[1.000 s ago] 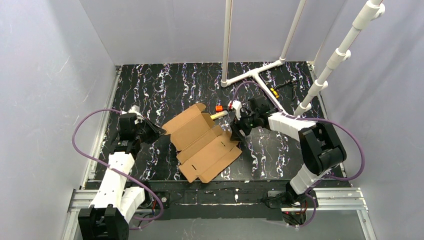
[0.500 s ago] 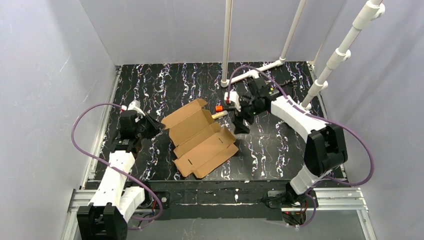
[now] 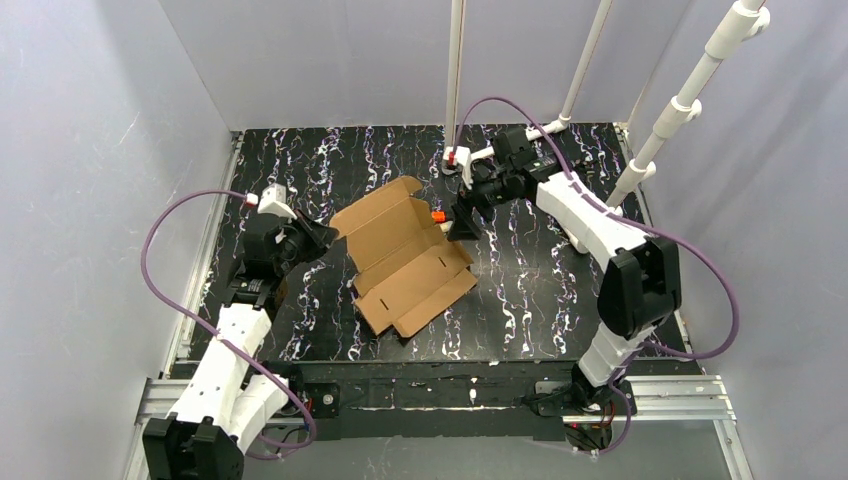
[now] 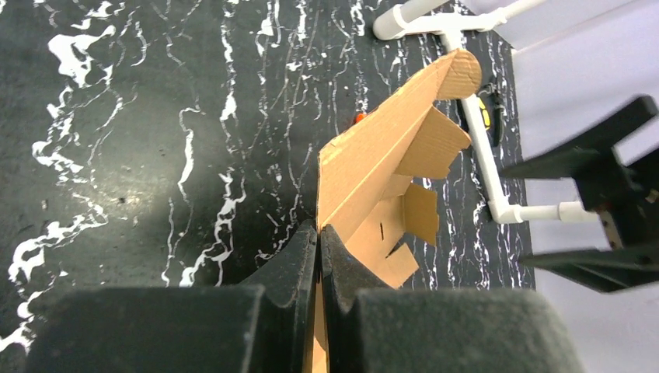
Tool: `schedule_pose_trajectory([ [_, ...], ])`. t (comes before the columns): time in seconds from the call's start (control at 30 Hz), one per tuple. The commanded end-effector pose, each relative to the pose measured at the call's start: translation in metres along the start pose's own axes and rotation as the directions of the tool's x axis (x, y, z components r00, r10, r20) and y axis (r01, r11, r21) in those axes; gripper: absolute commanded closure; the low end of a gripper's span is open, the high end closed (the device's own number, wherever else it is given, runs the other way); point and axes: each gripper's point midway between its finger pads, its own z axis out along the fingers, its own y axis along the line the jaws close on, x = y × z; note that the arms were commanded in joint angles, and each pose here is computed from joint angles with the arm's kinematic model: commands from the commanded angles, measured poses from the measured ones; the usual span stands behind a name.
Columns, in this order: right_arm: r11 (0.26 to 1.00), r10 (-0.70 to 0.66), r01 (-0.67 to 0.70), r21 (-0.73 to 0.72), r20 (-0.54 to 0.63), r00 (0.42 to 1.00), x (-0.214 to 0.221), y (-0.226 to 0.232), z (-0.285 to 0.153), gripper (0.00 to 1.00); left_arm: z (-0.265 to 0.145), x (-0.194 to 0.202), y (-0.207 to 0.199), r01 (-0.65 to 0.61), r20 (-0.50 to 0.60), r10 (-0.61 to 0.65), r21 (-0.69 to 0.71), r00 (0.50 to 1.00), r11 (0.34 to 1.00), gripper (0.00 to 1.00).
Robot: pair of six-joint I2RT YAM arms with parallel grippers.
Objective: Fold the paper box
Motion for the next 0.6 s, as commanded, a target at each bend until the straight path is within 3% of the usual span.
schedule_pose_trajectory([
  [0.0,0.997,0.036,-0.043,0.067,0.097,0.995,-0.031,-0.035,0.013,0.02,-0.002,-0.022,-0.026,-0.057,0.079,0.054,0.042,0.995,0.997,1.00],
  [0.33,0.984,0.015,-0.043,0.174,0.163,0.987,-0.049,-0.096,0.043,0.05,-0.003,-0.017,-0.039,-0.126,0.063,0.122,0.054,0.991,0.991,1.00],
  [0.4,0.988,0.026,-0.052,0.146,0.173,0.985,-0.050,-0.096,0.050,0.09,-0.003,-0.015,-0.042,-0.133,0.056,0.129,0.065,0.990,0.989,1.00],
  [0.57,0.998,0.030,-0.041,0.044,0.223,0.974,-0.051,-0.078,0.058,0.32,-0.004,-0.009,-0.043,-0.145,0.048,0.141,0.075,0.989,0.987,1.00],
])
